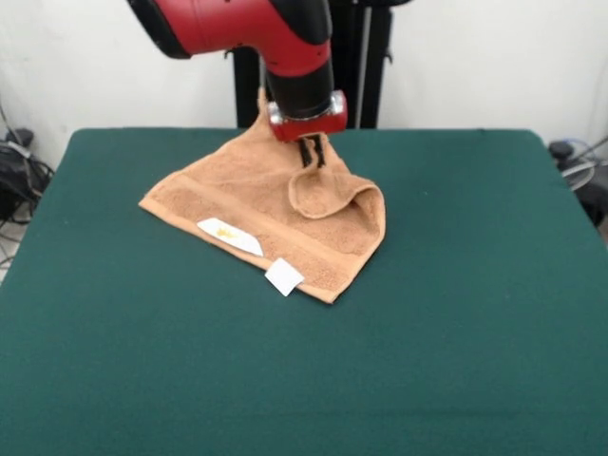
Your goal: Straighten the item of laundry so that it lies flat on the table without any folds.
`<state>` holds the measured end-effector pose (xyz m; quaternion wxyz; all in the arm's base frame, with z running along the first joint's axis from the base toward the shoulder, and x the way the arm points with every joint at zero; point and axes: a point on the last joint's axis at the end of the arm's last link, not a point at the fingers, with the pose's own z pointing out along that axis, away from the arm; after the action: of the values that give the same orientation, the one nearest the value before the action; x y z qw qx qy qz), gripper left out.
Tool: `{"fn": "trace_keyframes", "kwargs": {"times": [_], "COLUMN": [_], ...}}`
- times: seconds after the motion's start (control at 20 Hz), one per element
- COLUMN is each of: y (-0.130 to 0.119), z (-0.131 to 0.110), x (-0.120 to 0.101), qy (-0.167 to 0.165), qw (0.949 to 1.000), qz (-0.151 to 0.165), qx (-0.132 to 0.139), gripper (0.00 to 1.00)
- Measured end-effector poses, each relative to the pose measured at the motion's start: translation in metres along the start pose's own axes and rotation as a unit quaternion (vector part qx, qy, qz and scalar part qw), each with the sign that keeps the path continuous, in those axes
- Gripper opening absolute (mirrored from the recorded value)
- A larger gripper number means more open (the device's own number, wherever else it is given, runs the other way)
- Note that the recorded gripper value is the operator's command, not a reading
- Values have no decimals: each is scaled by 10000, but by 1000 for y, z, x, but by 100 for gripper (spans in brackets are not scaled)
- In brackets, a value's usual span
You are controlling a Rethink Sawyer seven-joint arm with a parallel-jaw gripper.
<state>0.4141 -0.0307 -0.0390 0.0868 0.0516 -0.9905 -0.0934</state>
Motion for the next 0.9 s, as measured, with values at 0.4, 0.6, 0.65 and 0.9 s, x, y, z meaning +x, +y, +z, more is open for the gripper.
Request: {"fn": "trace_keyframes", "kwargs": {"times": [0.4, 0.6, 0.65, 0.9], "y": [-10, -1, 0, 3], "z": [11, 13, 13, 14], "x": [23, 30, 31, 36], "qy": [-393, -638, -670, -809], "qw": [9967, 9917, 9907, 9870], "qz": [-458, -733, -776, -919], "qx": [538, 847, 892, 1041], "gripper": [0, 0, 0, 0]}}
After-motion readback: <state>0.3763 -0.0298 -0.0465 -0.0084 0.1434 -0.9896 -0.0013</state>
